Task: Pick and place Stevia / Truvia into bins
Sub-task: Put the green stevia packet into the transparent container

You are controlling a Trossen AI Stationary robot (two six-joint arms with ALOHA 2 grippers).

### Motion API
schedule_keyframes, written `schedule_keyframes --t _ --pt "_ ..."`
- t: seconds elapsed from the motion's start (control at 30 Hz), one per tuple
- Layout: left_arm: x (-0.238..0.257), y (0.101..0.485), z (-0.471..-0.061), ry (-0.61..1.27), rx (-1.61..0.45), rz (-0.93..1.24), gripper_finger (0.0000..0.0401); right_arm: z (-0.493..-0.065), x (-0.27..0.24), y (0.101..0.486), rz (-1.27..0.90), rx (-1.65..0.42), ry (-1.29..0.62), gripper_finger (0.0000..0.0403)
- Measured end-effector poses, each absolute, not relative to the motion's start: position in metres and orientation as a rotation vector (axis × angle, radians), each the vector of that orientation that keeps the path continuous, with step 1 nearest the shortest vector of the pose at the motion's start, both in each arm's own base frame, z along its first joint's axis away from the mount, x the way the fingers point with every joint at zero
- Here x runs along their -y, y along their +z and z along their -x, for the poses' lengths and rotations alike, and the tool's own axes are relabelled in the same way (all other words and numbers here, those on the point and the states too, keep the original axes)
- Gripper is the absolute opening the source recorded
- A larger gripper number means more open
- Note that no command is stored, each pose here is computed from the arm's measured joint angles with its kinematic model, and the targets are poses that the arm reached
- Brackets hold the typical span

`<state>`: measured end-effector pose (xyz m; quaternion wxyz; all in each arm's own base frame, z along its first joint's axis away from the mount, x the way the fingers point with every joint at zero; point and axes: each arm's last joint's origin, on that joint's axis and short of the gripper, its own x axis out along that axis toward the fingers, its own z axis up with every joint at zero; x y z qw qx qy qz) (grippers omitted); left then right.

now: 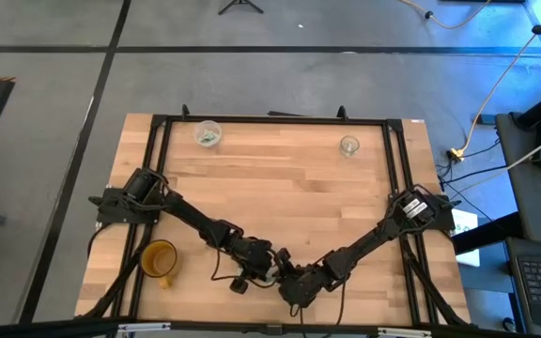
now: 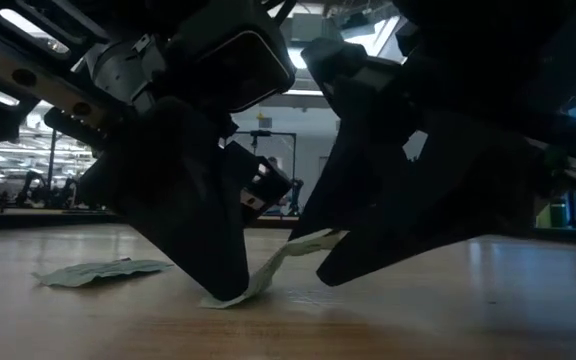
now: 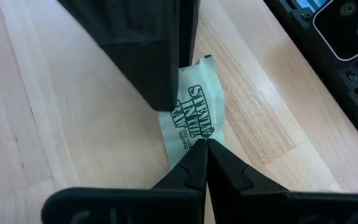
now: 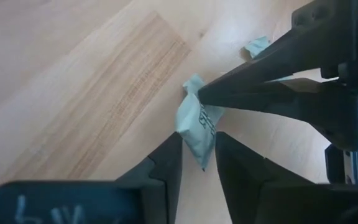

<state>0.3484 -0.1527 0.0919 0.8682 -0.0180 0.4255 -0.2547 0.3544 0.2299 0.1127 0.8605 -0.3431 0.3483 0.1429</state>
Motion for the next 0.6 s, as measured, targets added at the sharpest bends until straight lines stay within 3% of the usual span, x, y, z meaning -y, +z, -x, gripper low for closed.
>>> schedule_keyframes --t 0.4,0.6 --pt "0.1527 0.092 -0.3484 -0.517 -0.891 0.047 0.0004 -0.354 -0.2306 0.1129 0.72 -0.73 0.302 0.0026" --pt "0.1524 0.0981 -0.3489 -0.491 -0.869 0.049 0.0028 -0.3542 -0.231 0.1136 0.721 -0.732 0.303 0.001"
